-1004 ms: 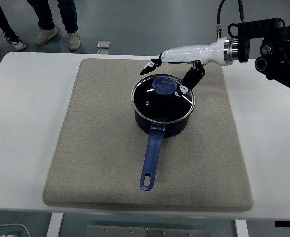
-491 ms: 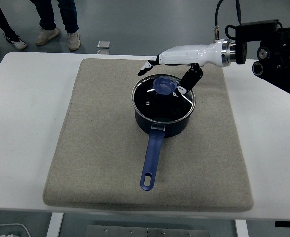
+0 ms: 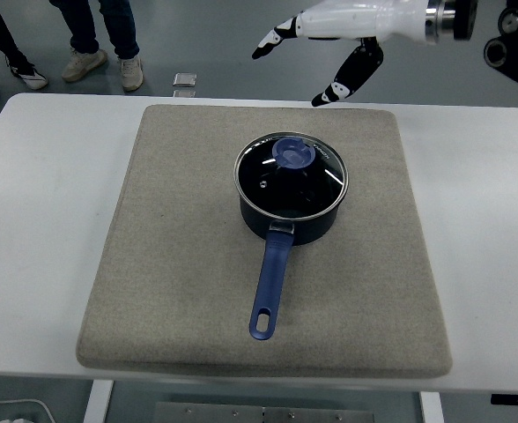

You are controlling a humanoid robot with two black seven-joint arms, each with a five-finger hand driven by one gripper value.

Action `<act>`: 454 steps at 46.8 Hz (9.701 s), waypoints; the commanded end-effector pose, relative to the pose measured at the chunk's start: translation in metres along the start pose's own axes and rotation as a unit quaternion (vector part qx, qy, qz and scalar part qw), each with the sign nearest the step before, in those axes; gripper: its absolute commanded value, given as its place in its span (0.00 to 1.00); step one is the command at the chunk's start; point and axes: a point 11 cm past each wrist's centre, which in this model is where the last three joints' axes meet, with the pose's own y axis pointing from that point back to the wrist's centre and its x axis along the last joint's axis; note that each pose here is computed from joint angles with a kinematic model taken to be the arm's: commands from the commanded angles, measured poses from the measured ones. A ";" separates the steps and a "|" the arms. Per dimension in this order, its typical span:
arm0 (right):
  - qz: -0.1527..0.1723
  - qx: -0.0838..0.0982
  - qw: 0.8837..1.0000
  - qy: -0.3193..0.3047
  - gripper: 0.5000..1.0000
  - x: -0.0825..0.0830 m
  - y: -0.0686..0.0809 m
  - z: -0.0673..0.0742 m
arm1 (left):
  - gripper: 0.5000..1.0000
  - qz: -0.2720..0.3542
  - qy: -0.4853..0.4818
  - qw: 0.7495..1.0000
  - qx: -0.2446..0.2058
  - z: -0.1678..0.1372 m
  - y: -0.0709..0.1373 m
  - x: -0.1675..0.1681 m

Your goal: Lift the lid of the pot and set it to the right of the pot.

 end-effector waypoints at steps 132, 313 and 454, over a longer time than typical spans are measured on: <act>-0.086 0.035 0.995 -0.027 0.74 -0.117 -0.032 -0.007 | 1.00 0.000 0.000 1.000 0.000 0.000 0.000 0.000; -0.102 0.005 0.994 0.023 0.00 -0.115 -0.035 0.008 | 1.00 0.000 0.000 1.000 0.001 0.000 0.000 0.000; -0.164 -0.218 0.962 -0.006 0.00 -0.177 0.081 0.137 | 1.00 0.000 0.000 1.000 0.000 0.000 0.000 0.000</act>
